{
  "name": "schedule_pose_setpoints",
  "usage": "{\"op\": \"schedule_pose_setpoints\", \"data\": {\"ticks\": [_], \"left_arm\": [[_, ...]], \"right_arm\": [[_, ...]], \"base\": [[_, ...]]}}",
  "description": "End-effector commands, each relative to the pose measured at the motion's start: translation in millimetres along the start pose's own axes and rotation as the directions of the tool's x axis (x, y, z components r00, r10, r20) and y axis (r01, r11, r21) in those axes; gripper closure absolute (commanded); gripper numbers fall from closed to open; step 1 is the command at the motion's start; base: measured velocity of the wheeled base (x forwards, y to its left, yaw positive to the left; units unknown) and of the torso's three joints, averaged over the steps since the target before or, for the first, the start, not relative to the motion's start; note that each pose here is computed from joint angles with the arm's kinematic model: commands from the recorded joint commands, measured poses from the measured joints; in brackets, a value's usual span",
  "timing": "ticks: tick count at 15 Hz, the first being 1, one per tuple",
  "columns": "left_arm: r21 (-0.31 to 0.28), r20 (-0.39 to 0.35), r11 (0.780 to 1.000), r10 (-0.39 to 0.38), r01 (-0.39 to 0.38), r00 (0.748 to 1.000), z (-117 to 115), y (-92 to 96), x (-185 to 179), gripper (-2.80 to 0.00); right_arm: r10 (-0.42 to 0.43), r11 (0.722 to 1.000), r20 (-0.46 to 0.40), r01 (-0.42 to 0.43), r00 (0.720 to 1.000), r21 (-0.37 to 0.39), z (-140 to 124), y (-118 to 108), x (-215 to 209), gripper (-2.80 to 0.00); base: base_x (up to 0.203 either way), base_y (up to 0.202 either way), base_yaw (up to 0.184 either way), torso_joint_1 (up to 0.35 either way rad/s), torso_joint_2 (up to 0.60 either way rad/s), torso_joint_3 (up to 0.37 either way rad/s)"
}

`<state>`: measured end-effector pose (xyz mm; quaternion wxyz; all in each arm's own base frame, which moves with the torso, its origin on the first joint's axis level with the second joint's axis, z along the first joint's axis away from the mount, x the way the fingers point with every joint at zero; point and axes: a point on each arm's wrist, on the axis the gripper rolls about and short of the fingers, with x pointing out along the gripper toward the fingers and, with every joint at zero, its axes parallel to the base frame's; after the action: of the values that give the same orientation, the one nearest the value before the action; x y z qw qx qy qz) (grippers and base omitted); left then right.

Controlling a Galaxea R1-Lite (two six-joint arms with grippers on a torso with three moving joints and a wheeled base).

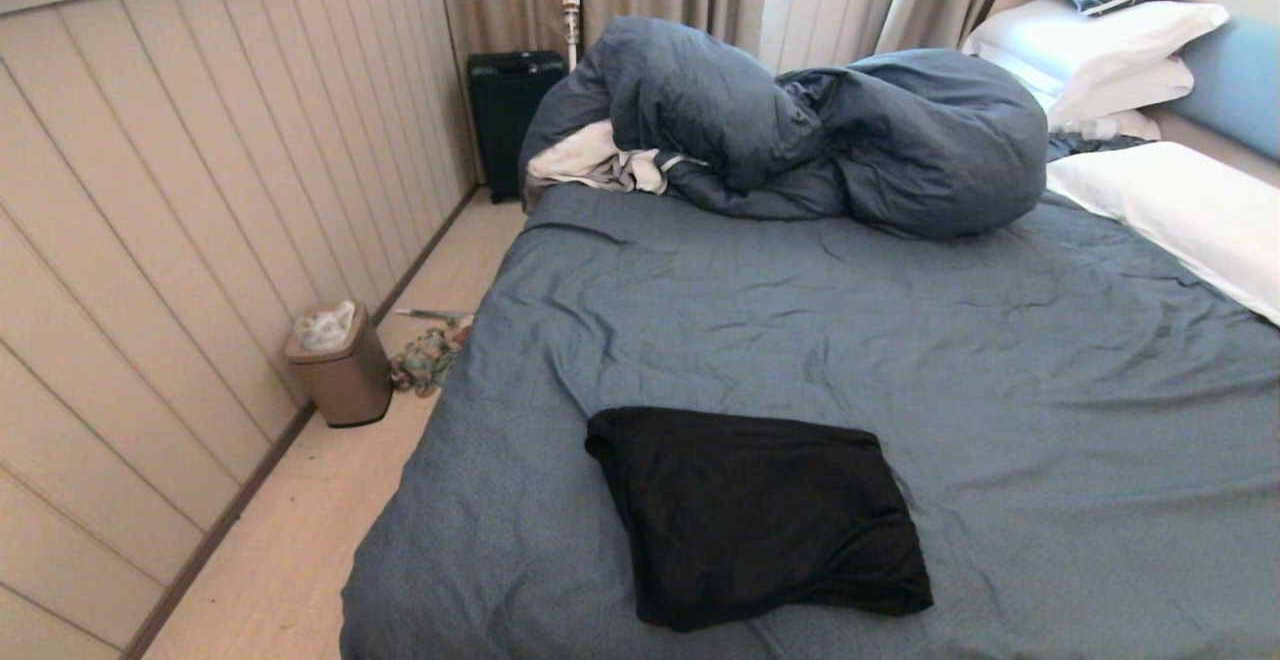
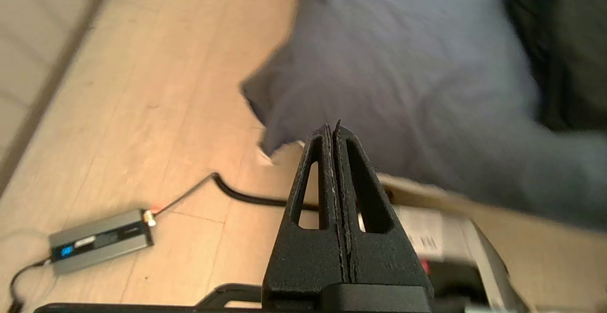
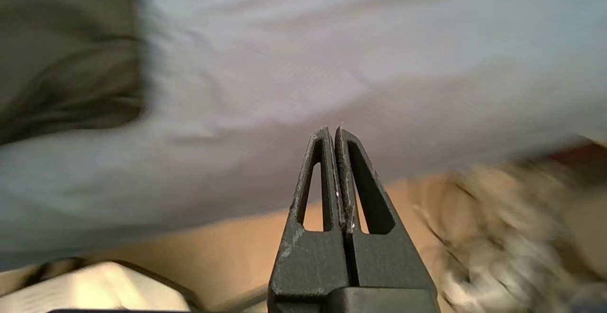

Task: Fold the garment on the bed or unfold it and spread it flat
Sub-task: Unford the black T-shirt

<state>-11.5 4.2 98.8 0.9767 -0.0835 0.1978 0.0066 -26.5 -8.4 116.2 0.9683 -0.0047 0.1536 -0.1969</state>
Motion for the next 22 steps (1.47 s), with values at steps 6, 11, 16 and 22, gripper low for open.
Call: {"op": "schedule_pose_setpoints", "data": {"ticks": [6,11,16,22], "left_arm": [[0.074,0.115,0.994,0.071,-0.079,0.991,-0.7,0.8,7.2,0.0],[0.014,0.165,0.979,0.2,-0.206,0.966,0.5,3.5,7.6,0.0],[0.003,0.206,0.945,0.32,-0.328,0.925,-6.9,3.8,-3.6,0.0],[0.246,0.381,0.968,-0.061,-0.037,0.923,-23.8,-0.7,-4.1,0.0]], "right_arm": [[0.376,0.926,0.3,-0.34,0.877,-0.166,-31.2,9.9,6.9,0.0],[0.396,0.917,0.286,-0.36,0.873,-0.169,-38.6,12.2,12.3,0.0],[0.401,0.916,0.3,-0.383,0.866,-0.12,-37.6,12.3,12.0,0.0],[0.378,0.925,0.302,-0.373,0.875,-0.076,-37.6,11.8,12.1,0.0]], "base": [[0.0,0.0,0.0,0.0,0.0,0.0],[0.0,0.0,0.0,0.0,0.0,0.0],[0.0,0.0,0.0,0.0,0.0,0.0],[0.0,0.0,0.0,0.0,0.0,0.0]]}}
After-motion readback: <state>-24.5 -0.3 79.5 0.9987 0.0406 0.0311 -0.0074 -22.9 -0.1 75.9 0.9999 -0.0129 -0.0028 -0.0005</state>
